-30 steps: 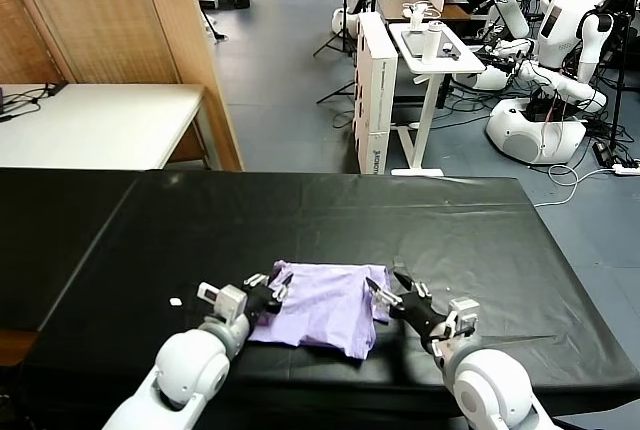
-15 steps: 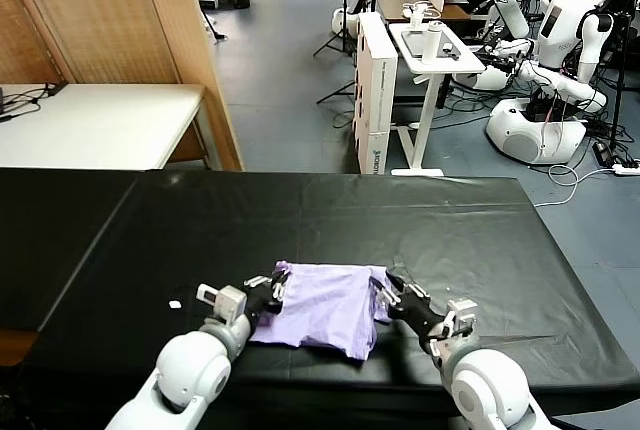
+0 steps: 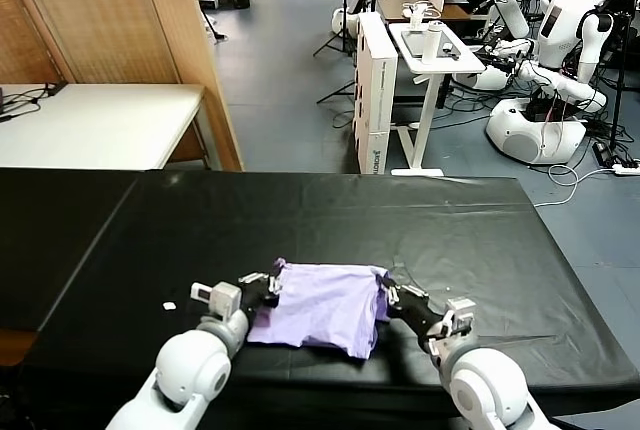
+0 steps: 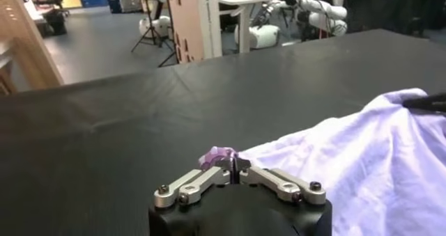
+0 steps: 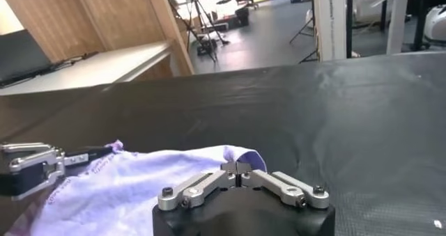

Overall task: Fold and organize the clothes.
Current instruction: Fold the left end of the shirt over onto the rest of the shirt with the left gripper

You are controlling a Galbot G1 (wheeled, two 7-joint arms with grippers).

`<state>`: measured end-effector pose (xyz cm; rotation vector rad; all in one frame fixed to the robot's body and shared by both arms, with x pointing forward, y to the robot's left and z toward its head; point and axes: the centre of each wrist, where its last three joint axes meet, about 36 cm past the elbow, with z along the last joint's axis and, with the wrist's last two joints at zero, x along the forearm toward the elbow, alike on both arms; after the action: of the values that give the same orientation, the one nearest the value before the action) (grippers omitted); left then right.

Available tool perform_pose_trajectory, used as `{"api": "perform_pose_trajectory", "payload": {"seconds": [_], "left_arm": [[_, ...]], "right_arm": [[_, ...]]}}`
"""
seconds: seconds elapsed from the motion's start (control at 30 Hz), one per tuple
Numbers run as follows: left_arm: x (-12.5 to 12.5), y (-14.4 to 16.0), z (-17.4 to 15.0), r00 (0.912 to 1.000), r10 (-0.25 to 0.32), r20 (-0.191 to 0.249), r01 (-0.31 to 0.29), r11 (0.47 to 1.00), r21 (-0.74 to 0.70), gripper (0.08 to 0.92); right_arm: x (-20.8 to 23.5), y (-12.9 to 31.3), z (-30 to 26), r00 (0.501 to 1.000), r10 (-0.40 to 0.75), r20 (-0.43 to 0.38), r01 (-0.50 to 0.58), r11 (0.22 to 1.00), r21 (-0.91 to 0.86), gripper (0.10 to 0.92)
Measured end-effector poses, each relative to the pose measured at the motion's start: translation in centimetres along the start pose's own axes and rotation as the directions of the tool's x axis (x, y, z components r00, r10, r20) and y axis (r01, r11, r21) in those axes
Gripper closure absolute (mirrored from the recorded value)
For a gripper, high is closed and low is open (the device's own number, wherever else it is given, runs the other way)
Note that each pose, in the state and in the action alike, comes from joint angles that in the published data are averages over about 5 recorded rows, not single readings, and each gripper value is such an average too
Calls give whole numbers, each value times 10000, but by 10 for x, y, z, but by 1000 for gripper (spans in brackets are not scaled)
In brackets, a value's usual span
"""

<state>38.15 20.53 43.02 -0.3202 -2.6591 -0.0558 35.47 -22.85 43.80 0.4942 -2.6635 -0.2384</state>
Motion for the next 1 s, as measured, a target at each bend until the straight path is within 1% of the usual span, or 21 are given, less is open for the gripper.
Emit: {"api": "perform_pose_trajectory", "payload": {"seconds": [0.4,0.57,0.7,0.77,0.8,0.83,0.9,0.93,1.0], "left_arm": [[-5,6,5,9981,-559,-254,565,9981,258,853],[-6,7,6,9984,-453,-325,461,9986,256,853],[-4,5,4,9993,-292,-231,298,9992,271,853],[-2,4,3,9997,-224,-135,227,9994,277,848],[-1,4,2,9998,-204,-66,205,9994,281,844],[0,4,1,9998,-196,21,196,9994,287,822],[3,5,-1,9996,-216,203,210,9993,296,742],[5,6,-2,9994,-239,262,231,9993,292,687],[8,8,-3,9992,-290,260,283,9992,270,538]], "right_arm": [[-7,-1,-3,9999,36,160,-34,9999,-94,882],[-17,0,-2,9999,97,136,-94,9998,-202,882],[-25,1,-1,10000,74,65,-73,9998,-196,882],[-28,0,-1,10000,54,36,-53,9998,-171,861],[-28,-1,-1,10000,36,32,-35,9999,-158,832],[-29,-1,-2,10000,13,38,-13,9999,-147,784],[-29,-2,-2,10000,-23,53,24,9999,-132,679],[-29,-3,-3,10000,-31,57,32,9999,-128,604],[-28,-4,-3,10000,-28,67,28,9999,-116,490]]}}
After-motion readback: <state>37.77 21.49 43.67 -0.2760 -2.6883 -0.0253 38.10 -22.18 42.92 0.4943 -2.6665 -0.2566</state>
